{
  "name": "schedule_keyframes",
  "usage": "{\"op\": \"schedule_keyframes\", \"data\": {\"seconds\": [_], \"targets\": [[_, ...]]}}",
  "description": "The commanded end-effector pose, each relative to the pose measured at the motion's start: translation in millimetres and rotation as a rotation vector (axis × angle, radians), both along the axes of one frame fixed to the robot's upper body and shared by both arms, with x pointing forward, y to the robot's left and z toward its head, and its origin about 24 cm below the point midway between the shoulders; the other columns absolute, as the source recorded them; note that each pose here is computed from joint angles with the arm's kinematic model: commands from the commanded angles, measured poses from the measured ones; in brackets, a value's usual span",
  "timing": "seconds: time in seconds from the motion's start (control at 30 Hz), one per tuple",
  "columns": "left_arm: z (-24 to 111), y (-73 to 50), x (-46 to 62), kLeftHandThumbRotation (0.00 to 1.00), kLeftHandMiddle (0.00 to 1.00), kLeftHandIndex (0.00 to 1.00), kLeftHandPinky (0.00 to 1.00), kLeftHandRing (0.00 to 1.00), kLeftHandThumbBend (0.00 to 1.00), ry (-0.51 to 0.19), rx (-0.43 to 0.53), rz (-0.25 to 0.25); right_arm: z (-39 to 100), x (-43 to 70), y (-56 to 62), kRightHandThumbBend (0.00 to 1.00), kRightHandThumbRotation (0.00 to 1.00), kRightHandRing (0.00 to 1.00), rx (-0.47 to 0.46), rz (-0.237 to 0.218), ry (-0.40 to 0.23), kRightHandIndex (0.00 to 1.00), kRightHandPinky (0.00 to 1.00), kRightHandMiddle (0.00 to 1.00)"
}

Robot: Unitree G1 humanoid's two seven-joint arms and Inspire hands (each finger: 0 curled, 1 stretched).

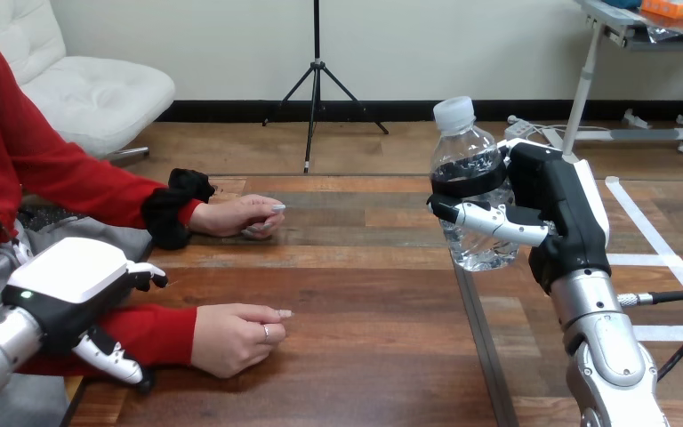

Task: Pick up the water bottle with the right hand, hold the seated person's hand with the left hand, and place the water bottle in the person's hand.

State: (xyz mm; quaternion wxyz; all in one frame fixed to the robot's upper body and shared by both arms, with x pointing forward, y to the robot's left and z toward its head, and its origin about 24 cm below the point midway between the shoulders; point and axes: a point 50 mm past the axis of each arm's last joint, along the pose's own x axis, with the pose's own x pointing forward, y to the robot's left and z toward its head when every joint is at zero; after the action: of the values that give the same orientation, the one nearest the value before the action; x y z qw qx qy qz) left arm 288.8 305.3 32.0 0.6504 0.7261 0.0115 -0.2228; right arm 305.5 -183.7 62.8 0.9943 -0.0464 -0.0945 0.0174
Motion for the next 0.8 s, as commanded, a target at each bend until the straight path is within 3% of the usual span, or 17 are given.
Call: {"op": "schedule_keyframes", "data": {"seconds": [0.0,0.17,0.5,0.77], "targets": [[-2.4,-15.0,10.0,0.42,0.78,0.81,0.7,0.72,1.0,-0.031,-0.046,-0.012,31.3,6.1,0.5,0.65,0.0,0.09,0.022,-0.002,-0.123,0.19,0.06,0.17],[-6.0,-19.7,10.4,0.37,0.77,0.8,0.7,0.71,1.0,-0.044,-0.107,0.008,32.7,6.0,0.4,0.65,0.0,0.09,0.022,0.006,-0.126,0.19,0.05,0.16],[-12.0,-33.8,10.0,0.32,0.7,0.73,0.64,0.65,0.98,-0.146,-0.293,0.056,33.6,6.5,0.7,0.64,0.0,0.09,0.024,0.014,-0.134,0.18,0.05,0.16],[-16.4,-43.5,10.8,0.28,0.67,0.69,0.59,0.62,0.9,-0.158,-0.342,0.054,34.0,6.7,2.1,0.65,0.0,0.09,0.028,0.014,-0.136,0.19,0.05,0.16]]}}
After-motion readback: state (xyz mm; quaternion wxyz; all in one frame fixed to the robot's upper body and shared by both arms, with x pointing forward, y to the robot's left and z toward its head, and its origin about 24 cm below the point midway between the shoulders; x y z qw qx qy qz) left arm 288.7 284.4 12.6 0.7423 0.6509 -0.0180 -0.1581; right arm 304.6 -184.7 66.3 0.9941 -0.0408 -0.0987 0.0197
